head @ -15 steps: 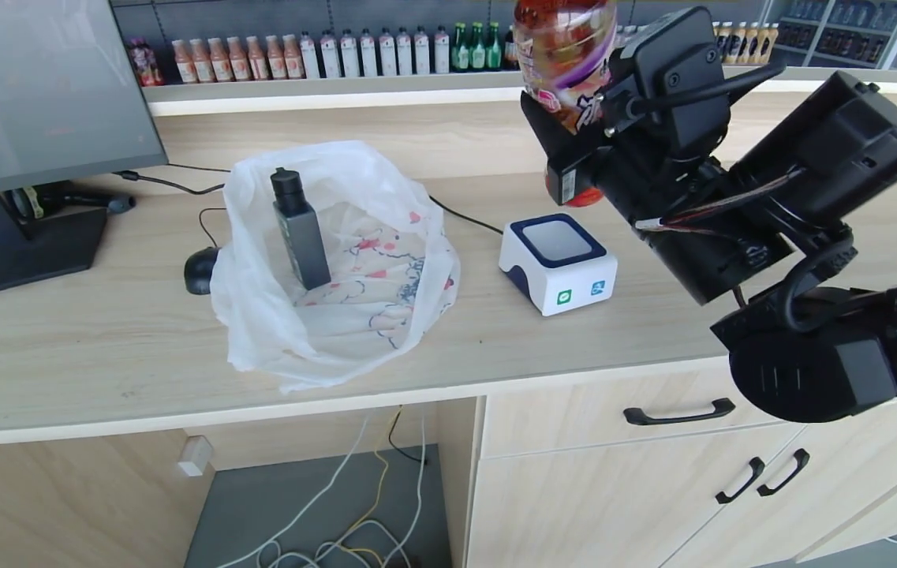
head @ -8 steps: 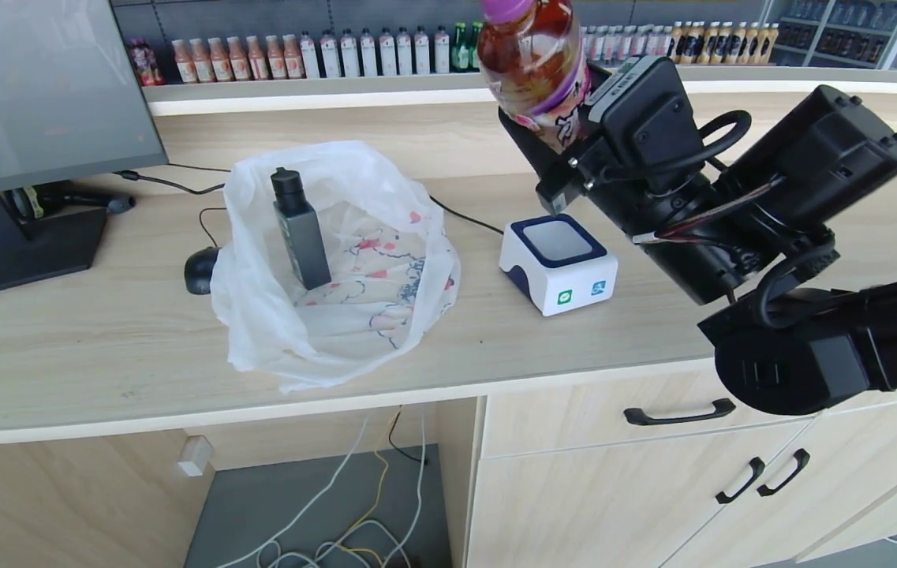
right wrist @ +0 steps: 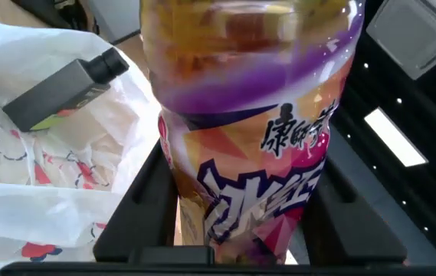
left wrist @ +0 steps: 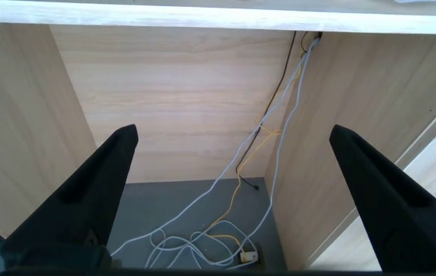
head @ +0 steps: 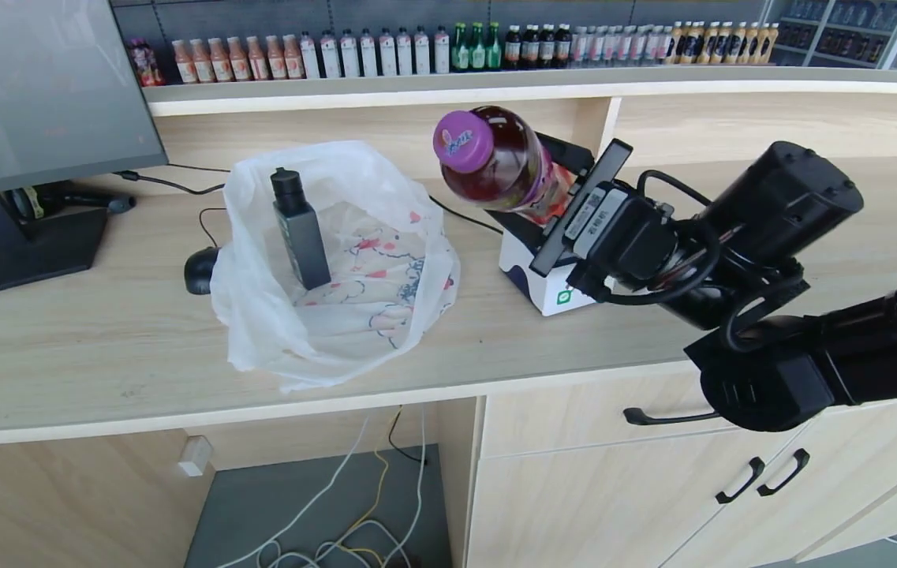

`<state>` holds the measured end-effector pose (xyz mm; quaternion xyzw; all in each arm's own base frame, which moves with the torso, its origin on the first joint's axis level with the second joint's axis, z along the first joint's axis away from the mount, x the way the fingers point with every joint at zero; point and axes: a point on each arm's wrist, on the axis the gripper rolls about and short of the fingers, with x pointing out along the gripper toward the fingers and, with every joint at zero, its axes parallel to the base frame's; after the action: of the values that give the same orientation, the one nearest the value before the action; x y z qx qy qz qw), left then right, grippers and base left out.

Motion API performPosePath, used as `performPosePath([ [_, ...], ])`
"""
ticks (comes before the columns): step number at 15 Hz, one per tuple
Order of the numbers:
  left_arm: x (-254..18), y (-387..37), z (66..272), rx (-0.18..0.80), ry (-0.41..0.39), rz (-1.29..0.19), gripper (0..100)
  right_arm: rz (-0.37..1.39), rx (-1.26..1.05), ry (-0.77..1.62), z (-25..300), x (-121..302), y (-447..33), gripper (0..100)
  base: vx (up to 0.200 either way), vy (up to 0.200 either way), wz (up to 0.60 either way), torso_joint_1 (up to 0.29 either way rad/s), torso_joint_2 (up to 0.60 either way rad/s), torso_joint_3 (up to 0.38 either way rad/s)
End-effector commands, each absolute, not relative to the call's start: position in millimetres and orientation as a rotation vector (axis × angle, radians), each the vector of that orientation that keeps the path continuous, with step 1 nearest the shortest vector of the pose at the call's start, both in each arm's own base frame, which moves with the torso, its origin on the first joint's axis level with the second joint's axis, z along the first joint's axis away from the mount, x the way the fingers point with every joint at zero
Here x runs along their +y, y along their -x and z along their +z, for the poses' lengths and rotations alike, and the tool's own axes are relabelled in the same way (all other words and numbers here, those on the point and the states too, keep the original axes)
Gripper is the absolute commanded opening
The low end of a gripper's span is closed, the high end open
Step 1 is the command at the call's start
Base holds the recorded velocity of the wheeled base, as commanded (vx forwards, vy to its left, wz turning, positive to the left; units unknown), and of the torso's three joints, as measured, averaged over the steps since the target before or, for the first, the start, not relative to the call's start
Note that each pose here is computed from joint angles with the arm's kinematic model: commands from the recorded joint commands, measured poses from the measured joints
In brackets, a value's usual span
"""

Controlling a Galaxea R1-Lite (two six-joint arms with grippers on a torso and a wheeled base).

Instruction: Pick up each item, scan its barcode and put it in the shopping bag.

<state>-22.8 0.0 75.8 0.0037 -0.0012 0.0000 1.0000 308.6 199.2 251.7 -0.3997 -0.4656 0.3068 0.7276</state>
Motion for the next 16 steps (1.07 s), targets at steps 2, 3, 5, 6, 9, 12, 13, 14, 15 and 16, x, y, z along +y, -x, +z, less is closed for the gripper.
performPosePath([
  [2,0.0,22.8,75.8,-0.003,-0.006,0.000,100,0.736,-1.022,0.959,237.5,168.1,-330.3,0,0.000,0.000,0.00,0.000,0.00,0.000],
  [3,0.0,22.8,75.8,-0.003,-0.008,0.000,100,0.757,-1.031,0.982,234.1,160.2,-337.0,0,0.000,0.000,0.00,0.000,0.00,0.000],
  [5,0.0,22.8,75.8,-0.003,-0.008,0.000,100,0.741,-1.040,1.002,239.0,146.2,-343.7,0,0.000,0.000,0.00,0.000,0.00,0.000],
  [6,0.0,22.8,75.8,-0.003,-0.008,0.000,100,0.749,-1.050,0.996,241.5,146.0,-344.1,0,0.000,0.000,0.00,0.000,0.00,0.000],
  [9,0.0,22.8,75.8,-0.003,-0.006,0.000,100,0.802,-1.064,0.990,241.6,149.0,-346.9,0,0.000,0.000,0.00,0.000,0.00,0.000],
  [12,0.0,22.8,75.8,-0.003,-0.008,0.000,100,0.835,-1.066,0.989,238.8,149.1,-345.9,0,0.000,0.000,0.00,0.000,0.00,0.000],
  [13,0.0,22.8,75.8,-0.003,-0.008,0.000,100,0.834,-1.069,0.990,239.8,149.0,-345.6,0,0.000,0.000,0.00,0.000,0.00,0.000],
  [14,0.0,22.8,75.8,-0.003,-0.006,0.000,100,0.834,-1.069,0.990,240.0,148.8,-345.2,0,0.000,0.000,0.00,0.000,0.00,0.000],
  [15,0.0,22.8,75.8,-0.003,-0.006,0.000,100,0.835,-1.066,0.988,239.4,149.2,-344.5,0,0.000,0.000,0.00,0.000,0.00,0.000],
  [16,0.0,22.8,75.8,-0.003,-0.006,0.000,100,0.846,-1.053,0.985,235.5,149.5,-343.8,0,0.000,0.000,0.00,0.000,0.00,0.000],
])
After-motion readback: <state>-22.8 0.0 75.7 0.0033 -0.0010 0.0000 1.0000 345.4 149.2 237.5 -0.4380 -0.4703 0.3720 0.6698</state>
